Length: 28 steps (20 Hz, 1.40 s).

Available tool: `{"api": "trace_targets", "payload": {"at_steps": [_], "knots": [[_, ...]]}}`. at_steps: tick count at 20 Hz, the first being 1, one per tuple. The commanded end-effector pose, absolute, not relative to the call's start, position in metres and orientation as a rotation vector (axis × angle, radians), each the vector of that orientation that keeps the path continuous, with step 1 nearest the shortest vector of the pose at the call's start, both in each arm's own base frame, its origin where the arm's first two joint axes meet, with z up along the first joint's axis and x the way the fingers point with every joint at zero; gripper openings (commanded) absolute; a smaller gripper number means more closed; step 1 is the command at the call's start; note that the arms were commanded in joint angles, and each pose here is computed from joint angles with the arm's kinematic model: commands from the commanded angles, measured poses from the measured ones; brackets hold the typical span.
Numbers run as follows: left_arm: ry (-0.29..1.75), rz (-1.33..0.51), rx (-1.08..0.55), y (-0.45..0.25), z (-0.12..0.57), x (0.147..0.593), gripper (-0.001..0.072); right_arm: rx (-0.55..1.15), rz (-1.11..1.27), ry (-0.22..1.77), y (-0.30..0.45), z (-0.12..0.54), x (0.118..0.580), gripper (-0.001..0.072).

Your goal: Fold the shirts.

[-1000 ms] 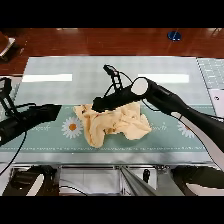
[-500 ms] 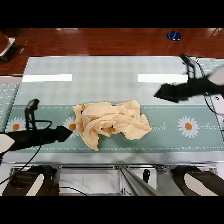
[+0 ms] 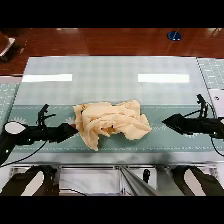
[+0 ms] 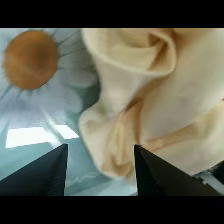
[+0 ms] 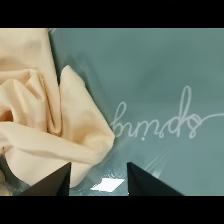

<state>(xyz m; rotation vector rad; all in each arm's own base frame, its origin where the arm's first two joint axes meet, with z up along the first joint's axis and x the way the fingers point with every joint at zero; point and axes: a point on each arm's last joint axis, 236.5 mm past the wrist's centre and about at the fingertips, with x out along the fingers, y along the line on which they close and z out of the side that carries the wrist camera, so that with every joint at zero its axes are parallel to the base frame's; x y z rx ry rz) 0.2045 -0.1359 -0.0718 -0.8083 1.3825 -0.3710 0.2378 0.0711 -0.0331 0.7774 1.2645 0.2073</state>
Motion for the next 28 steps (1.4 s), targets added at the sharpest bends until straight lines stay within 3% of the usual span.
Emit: {"api": "trace_targets", "payload": {"at_steps": [1, 5, 6, 8, 9, 20, 24, 28], "knots": [[1.334, -0.488, -0.942, -0.158, -0.074, 0.226, 0.0504, 0.814, 0.231, 1.277, 0.078, -0.036, 0.229, 0.0410], [1.408, -0.453, -0.916, -0.162, -0.104, 0.224, 0.0484, 0.806, 0.232, 1.301, 0.078, -0.038, 0.224, 0.0410], [1.411, -0.438, -0.917, -0.160, -0.108, 0.227, 0.0385, 0.809, 0.241, 1.321, 0.080, -0.039, 0.220, 0.0410], [1.402, -0.439, -0.910, -0.159, -0.107, 0.233, 0.0052, 0.811, 0.252, 1.355, 0.083, -0.041, 0.214, 0.0410], [1.390, -0.447, -0.905, -0.159, -0.103, 0.238, 0.0018, 0.804, 0.245, 1.370, 0.081, -0.044, 0.211, 0.0411], [1.366, -0.472, -0.896, -0.160, -0.093, 0.249, 0.0017, 0.776, 0.198, 1.420, 0.074, -0.057, 0.203, 0.0410], [1.367, -0.471, -0.896, -0.160, -0.094, 0.248, 0.0017, 0.722, 0.210, 1.406, 0.093, -0.071, 0.207, 0.0410], [1.368, -0.472, -0.897, -0.160, -0.094, 0.248, 0.0018, 0.788, 0.279, 1.456, 0.131, -0.083, 0.214, 0.0404]]}}
